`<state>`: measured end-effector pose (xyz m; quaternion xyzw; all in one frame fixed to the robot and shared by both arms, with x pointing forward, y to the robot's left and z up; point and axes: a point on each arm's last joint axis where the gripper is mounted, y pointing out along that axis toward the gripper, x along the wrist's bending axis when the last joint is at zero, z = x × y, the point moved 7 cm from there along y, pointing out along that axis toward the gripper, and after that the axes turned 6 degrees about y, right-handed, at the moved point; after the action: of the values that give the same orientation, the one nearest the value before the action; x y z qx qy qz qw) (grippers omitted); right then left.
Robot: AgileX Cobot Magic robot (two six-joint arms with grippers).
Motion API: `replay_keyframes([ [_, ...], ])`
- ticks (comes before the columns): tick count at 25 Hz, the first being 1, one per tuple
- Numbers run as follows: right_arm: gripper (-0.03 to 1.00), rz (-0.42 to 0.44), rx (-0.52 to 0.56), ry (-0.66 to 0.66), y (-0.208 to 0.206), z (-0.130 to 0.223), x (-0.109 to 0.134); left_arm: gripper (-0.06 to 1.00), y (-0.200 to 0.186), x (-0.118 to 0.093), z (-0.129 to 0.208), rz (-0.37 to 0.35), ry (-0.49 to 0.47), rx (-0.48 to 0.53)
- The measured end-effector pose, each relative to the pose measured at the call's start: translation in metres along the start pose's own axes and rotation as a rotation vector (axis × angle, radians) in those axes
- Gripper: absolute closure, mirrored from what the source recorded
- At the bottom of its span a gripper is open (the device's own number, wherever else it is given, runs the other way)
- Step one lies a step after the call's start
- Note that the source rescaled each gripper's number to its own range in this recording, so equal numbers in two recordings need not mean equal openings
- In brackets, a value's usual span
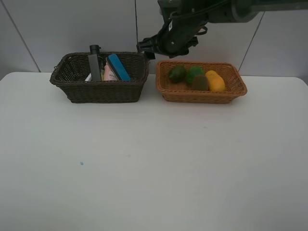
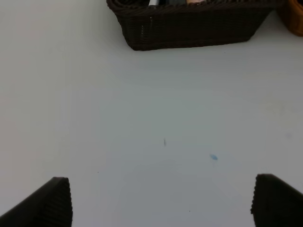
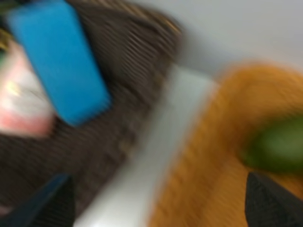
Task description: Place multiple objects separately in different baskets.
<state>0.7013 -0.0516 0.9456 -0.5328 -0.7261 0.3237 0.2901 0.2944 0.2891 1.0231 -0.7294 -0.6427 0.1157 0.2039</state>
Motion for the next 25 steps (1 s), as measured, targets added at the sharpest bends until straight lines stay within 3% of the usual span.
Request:
replay_keyframes([
  [5,0.19,0.184,0.325,0.116,-0.021,0.037,-0.089,0.01,0.000,0.000,0.000,0.000,0.000,0.000],
  [8,0.19,0.244,0.490,0.178,-0.037,0.058,-0.134,0.01,0.000,0.000,0.000,0.000,0.000,0.000],
  [13,0.19,0.299,0.525,0.328,-0.050,0.066,-0.202,0.01,0.000,0.000,0.000,0.000,0.000,0.000],
  [18,0.19,0.326,0.489,0.408,-0.070,0.062,-0.235,0.01,0.000,0.000,0.000,0.000,0.000,0.000],
  [25,0.19,0.330,0.505,0.415,-0.100,0.080,-0.229,0.01,0.000,0.000,0.000,0.000,0.000,0.000],
])
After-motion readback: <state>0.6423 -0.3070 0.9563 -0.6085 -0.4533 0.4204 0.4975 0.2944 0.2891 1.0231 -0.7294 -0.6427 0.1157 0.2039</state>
